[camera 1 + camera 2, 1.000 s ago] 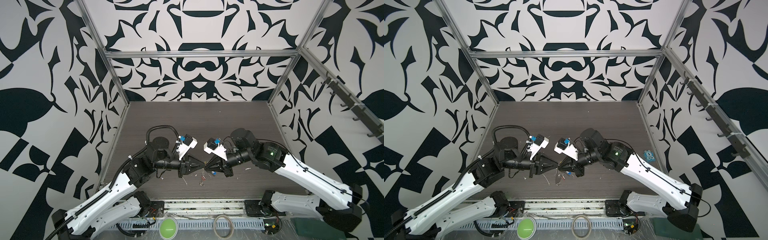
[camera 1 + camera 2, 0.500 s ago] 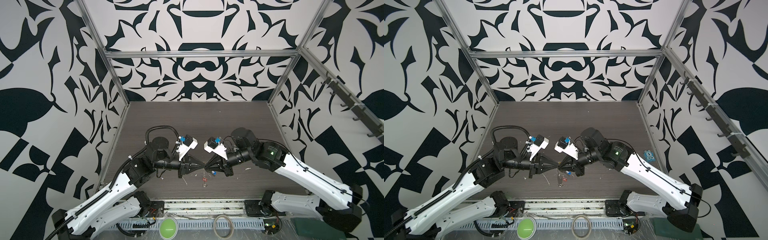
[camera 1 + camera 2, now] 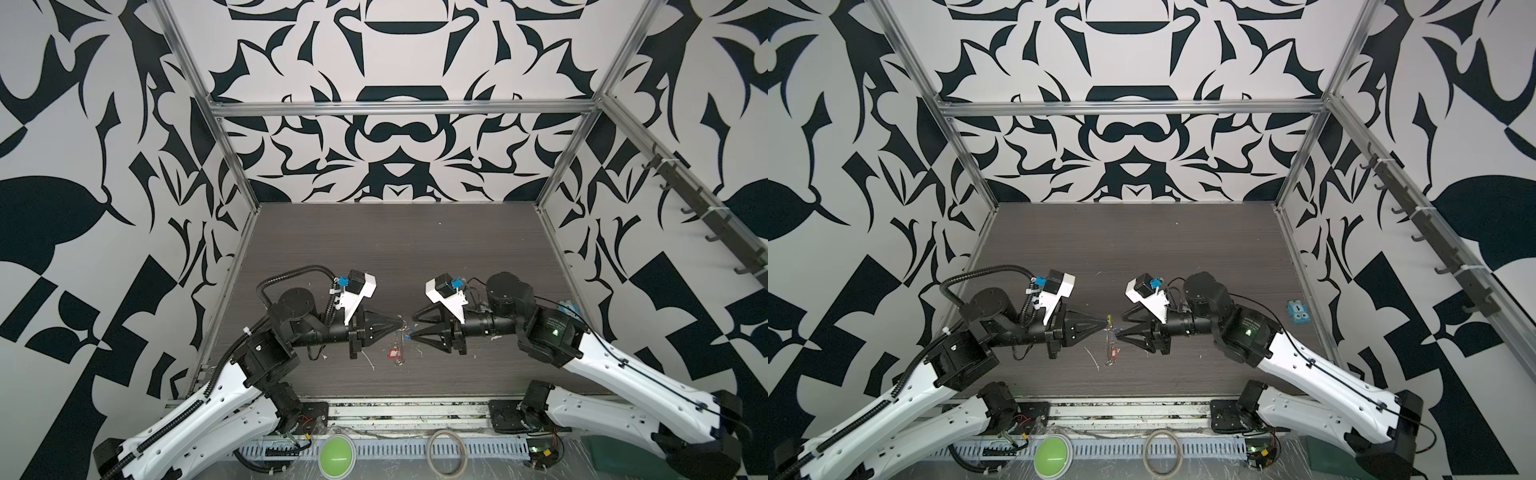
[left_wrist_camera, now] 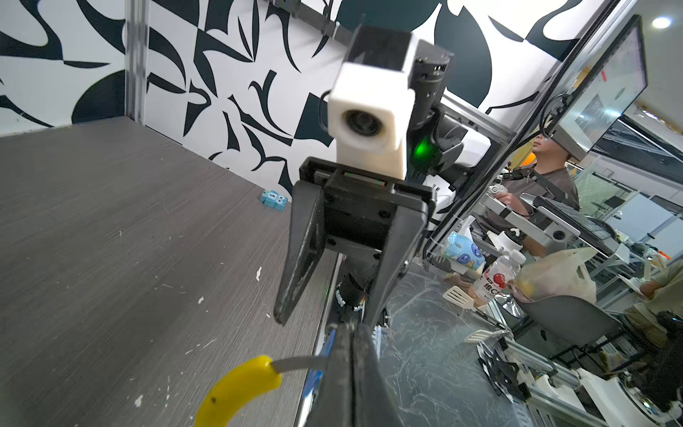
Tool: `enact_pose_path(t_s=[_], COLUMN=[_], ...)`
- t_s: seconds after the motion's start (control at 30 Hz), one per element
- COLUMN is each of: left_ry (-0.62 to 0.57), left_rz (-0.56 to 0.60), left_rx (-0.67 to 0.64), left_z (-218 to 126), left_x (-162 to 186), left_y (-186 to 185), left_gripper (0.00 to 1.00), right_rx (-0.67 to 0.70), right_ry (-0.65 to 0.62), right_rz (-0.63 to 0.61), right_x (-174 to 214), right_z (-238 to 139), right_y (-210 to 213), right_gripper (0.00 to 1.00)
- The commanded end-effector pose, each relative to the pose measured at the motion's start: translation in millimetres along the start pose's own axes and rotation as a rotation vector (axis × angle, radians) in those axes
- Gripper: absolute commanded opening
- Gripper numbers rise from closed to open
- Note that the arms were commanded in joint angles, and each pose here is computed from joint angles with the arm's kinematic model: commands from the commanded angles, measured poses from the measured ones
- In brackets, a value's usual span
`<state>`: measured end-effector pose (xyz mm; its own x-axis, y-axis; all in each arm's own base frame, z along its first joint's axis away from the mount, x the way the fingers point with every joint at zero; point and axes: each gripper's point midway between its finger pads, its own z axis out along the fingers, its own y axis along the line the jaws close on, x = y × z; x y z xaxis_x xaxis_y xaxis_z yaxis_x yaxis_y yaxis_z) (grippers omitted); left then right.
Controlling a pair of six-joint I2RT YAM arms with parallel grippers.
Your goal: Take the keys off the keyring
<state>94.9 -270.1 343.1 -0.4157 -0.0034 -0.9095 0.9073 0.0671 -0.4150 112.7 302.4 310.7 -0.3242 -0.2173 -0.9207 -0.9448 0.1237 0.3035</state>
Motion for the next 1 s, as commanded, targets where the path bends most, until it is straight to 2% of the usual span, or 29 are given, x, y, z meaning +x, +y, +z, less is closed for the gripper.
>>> enact_pose_path(t_s=[0.0, 0.33, 0.77, 0.97], left_ry=[-0.091, -0.120, -0.162, -0.177], left_rz=[0.032, 0.027, 0.029, 0.030], left_rx=[0.008, 0.013, -0.007, -0.022], left_z=[-2.9, -3.0, -7.5, -9.4], left_x=[-17.3, -20.9, -25.5, -26.9], left_y=[-4.6, -4.5, -3.0, -1.1], left_gripper=[0.00, 0.00, 0.00, 0.00], right_rx=[-0.009, -0.030, -0.058, -0.060], right_ry=[-0.187, -0.207, -0.184, -0.176], right_rz=[-0.038, -0.035, -0.029, -0.027], right_x=[-38.7, -38.5, -32.2, -30.2], right_z=[-6.7, 4.8, 14.2, 15.1], right_y=[5.6, 5.1, 8.2, 8.4], right_gripper=[0.51, 0.53, 0.26, 0.07])
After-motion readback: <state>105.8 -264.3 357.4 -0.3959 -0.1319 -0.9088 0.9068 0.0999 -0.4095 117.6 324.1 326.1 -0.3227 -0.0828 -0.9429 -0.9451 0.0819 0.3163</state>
